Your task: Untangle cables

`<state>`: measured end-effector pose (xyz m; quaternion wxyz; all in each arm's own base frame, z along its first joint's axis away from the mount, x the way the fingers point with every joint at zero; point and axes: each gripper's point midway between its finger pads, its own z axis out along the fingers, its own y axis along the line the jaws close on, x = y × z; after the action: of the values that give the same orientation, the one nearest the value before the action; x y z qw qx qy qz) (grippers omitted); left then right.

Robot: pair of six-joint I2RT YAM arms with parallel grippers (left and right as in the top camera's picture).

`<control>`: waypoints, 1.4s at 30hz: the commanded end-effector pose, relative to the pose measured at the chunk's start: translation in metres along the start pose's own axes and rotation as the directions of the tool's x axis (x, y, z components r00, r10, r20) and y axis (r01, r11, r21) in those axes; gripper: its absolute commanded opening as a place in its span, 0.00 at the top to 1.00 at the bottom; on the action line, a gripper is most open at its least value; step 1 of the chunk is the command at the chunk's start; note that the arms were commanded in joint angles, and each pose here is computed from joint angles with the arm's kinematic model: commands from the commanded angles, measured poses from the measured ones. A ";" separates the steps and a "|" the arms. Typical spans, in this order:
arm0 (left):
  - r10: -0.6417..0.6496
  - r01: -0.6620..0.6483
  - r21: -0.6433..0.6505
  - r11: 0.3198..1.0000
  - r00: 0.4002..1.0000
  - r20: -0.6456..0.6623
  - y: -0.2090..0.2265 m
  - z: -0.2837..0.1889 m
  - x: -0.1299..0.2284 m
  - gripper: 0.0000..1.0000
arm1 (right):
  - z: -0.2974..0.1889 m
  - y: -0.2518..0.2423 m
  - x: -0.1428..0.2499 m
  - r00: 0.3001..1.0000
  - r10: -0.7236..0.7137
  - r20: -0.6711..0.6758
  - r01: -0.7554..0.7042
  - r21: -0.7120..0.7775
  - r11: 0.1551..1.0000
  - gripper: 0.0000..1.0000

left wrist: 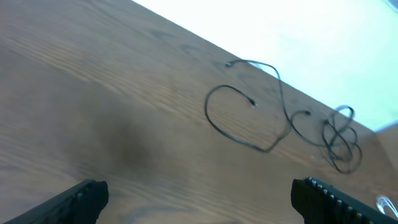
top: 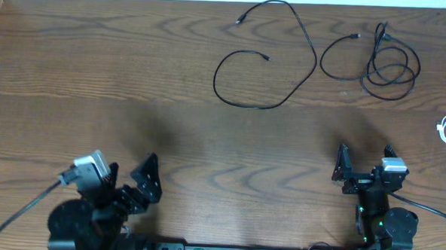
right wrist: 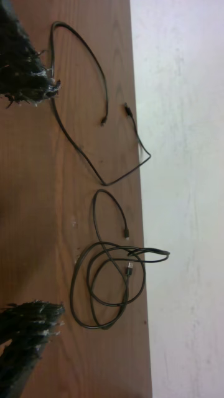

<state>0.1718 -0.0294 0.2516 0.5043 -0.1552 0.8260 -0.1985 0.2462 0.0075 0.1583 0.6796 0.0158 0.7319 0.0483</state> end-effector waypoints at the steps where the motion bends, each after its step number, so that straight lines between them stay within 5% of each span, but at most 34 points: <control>1: 0.044 -0.046 0.055 0.997 0.998 0.036 -0.004 0.001 0.007 0.03 | 0.000 -0.003 0.001 1.000 0.009 0.002 -0.009 0.014 1.000 0.01; 19: 0.191 -0.241 0.133 0.961 0.932 0.309 0.009 0.061 0.014 0.02 | 0.000 -0.003 0.001 1.000 0.009 0.002 -0.009 0.013 1.000 0.01; 42: 0.397 -0.405 -0.035 0.914 0.873 0.283 0.056 0.109 0.052 0.02 | 0.000 -0.003 0.001 1.000 0.009 0.002 -0.009 0.014 1.000 0.01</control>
<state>0.2433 -0.0255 0.1551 0.6611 -0.0288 0.7410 -0.1138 0.2463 0.0073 0.1584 0.6800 0.0160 0.7315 0.0480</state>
